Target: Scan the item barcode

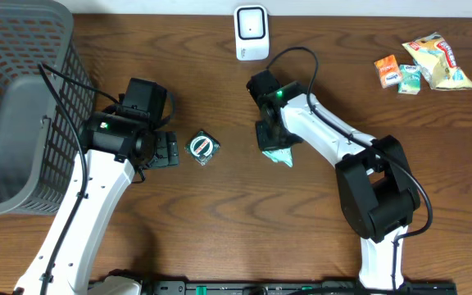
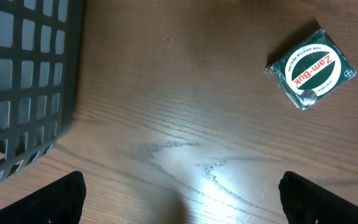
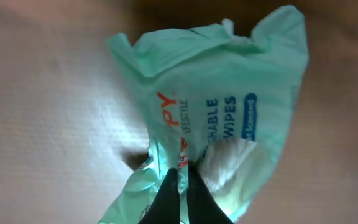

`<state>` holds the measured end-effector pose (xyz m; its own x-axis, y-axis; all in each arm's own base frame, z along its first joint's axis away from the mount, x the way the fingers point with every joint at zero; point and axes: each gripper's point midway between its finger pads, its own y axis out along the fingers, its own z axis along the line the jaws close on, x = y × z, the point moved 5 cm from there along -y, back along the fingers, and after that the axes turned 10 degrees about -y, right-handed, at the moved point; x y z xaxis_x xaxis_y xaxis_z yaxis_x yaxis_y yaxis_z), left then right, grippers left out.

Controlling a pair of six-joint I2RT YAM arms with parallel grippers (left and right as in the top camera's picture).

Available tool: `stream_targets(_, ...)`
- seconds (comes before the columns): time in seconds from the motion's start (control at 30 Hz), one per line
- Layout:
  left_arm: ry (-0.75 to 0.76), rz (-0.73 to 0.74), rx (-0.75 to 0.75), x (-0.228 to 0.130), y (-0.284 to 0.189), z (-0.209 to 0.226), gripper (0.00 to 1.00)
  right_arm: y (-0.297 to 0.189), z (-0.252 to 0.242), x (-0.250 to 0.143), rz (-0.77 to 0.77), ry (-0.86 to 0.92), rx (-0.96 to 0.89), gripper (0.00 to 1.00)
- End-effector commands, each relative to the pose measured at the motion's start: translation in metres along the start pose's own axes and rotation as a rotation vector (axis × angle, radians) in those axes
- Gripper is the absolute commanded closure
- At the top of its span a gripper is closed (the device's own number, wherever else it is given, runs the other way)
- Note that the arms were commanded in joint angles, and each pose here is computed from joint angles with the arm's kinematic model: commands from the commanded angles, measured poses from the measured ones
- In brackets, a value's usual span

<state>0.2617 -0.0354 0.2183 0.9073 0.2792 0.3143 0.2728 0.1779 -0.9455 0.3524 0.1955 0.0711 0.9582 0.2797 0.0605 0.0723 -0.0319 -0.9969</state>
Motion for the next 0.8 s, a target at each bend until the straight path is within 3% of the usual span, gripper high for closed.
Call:
stream_targets(0.0, -0.003, 0.002, 0.013, 0.000, 0.001, 0.002, 0.02, -0.045, 0.001, 0.011, -0.078, 0.004, 0.033, 0.99)
stream_targets(0.17, -0.003, 0.002, 0.013, 0.000, 0.001, 0.002, 0.02, -0.077, -0.001, 0.014, -0.151, 0.003, 0.047, 0.98)
stream_targets(0.3, -0.003, 0.002, 0.013, 0.000, 0.001, 0.002, 0.02, -0.079, -0.004, 0.005, -0.110, 0.002, 0.037, 0.98)
stream_targets(0.57, -0.003, 0.002, 0.013, 0.000, 0.001, 0.002, 0.02, -0.037, -0.005, -0.019, -0.019, -0.005, 0.016, 0.99)
stream_targets(0.77, -0.003, 0.002, 0.013, 0.000, 0.001, 0.002, 0.02, 0.007, -0.007, -0.041, 0.009, 0.094, 0.013, 0.99)
